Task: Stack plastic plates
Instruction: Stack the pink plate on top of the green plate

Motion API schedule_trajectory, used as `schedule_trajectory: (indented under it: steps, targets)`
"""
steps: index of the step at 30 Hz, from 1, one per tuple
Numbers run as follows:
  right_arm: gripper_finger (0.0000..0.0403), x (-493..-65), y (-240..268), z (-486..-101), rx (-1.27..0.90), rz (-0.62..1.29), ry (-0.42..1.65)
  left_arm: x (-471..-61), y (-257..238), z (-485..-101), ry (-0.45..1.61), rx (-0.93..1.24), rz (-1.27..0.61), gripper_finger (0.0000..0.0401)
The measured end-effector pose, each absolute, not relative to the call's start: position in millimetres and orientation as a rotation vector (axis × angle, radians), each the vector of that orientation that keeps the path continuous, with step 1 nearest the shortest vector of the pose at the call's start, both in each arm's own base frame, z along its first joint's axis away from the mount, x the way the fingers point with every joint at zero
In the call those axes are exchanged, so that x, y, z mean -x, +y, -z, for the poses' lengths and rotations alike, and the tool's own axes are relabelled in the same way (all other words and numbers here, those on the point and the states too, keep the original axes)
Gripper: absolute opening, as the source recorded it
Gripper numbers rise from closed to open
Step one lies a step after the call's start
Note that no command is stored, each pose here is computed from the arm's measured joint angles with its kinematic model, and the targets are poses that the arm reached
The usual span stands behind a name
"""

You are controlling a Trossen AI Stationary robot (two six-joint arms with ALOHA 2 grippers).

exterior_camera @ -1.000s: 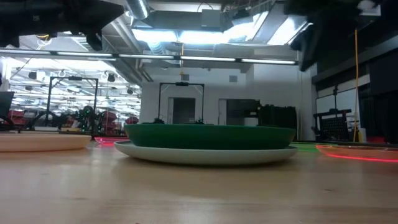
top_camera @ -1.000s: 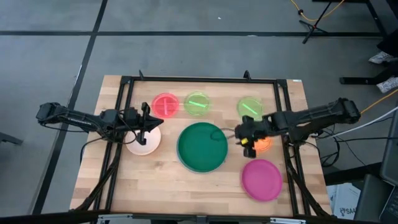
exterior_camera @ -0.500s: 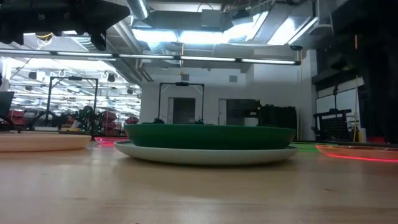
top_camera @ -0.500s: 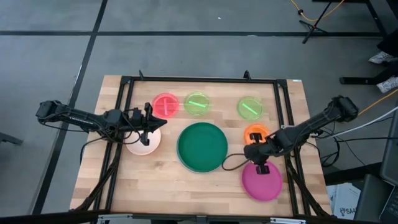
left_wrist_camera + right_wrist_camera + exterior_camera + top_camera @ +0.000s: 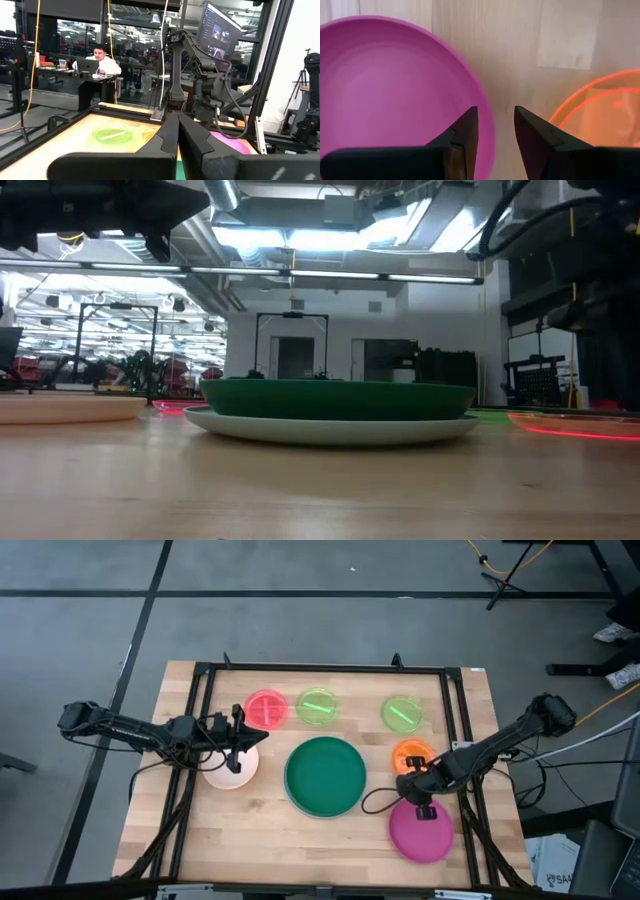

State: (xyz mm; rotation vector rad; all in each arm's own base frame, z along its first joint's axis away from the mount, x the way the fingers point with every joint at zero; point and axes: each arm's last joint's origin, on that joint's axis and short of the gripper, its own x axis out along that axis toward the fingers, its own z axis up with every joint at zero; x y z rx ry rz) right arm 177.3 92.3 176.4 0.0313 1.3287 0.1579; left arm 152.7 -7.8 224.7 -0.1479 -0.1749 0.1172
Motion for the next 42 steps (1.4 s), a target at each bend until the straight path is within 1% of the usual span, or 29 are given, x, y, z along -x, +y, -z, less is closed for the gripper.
schedule_trajectory:
  steps: [7,18,25,29,36,38,42]
  targets:
    - [0.0117,-176,93,-165,-0.063,-0.208,1.303,-153,-8,-225,-0.175,0.148,-0.117,0.0002]
    - [0.0117,-171,91,-149,-0.074,-0.223,1.293,-153,-8,-225,-0.175,0.148,-0.123,0.0002]
    - [0.0115,-173,92,-148,-0.091,-0.236,1.267,-153,-7,-225,-0.176,0.150,-0.150,0.0002]
    - [0.0088,-172,92,-148,-0.087,-0.238,1.268,-153,-7,-225,-0.176,0.150,-0.150,0.0002]
    - [0.0009,-173,92,-148,-0.086,-0.244,1.268,-152,-5,-225,-0.182,0.155,-0.199,0.0002]
    - [0.0006,-173,92,-148,-0.099,-0.238,1.267,-152,-5,-225,-0.182,0.156,-0.203,0.0002]
    - [0.0016,-173,92,-148,-0.143,-0.219,1.279,-152,-5,-225,-0.183,0.158,-0.204,0.0002]
